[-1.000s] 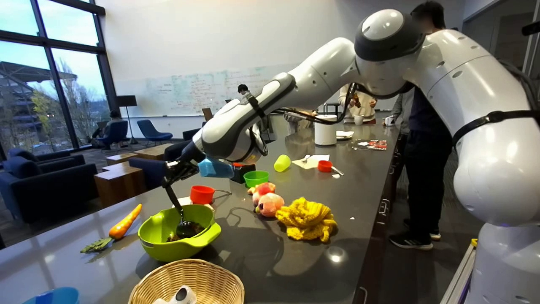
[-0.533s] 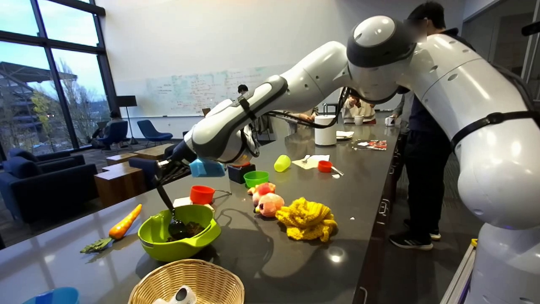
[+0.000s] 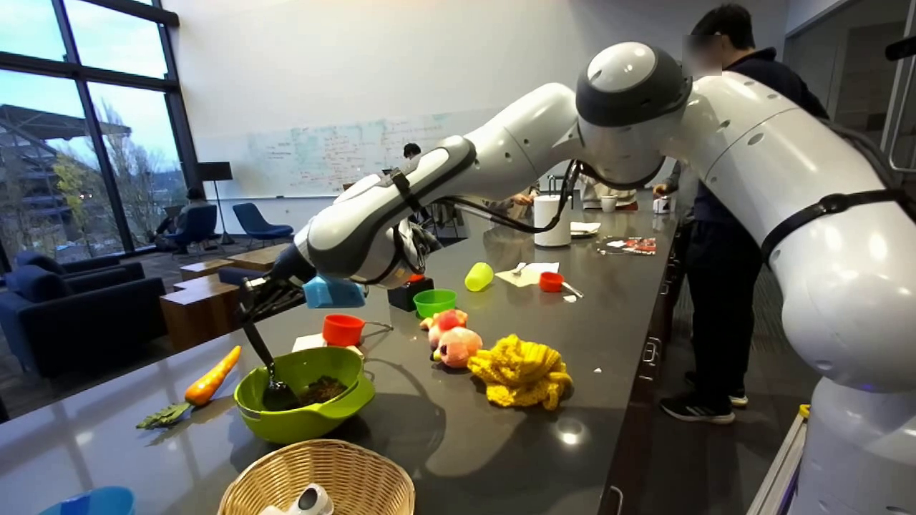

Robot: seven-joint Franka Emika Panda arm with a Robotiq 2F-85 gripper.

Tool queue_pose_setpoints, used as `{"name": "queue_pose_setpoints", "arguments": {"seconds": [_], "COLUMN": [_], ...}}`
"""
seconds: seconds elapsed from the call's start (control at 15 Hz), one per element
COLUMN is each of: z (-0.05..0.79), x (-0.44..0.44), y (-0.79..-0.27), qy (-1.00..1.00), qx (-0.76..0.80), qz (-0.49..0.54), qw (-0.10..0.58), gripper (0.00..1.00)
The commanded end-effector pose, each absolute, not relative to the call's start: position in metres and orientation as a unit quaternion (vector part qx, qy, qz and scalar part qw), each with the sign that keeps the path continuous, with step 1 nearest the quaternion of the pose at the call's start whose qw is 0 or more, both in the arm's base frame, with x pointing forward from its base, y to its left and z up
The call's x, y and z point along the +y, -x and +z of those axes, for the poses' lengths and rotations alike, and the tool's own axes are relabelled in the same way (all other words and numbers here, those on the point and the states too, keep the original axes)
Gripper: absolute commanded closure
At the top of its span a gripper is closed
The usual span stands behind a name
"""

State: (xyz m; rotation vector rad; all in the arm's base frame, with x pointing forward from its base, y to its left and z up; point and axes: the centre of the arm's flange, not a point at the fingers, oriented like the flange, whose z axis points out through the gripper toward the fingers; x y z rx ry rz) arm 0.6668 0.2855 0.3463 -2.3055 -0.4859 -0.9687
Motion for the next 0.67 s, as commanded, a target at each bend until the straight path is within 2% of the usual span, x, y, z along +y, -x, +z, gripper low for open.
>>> {"name": "queue_pose_setpoints", "arguments": {"seconds": [0.0,0.6], "z": [0.352,0.371], "x": [0.292,0.264], "y": [-0.654,-0.588], "qy": [0.862,0.861], "qx": [-0.192,-0.200], "qz": [-0.360,-0.363], "qw": [0.301,0.296], "gripper": [0.99,0.99]}}
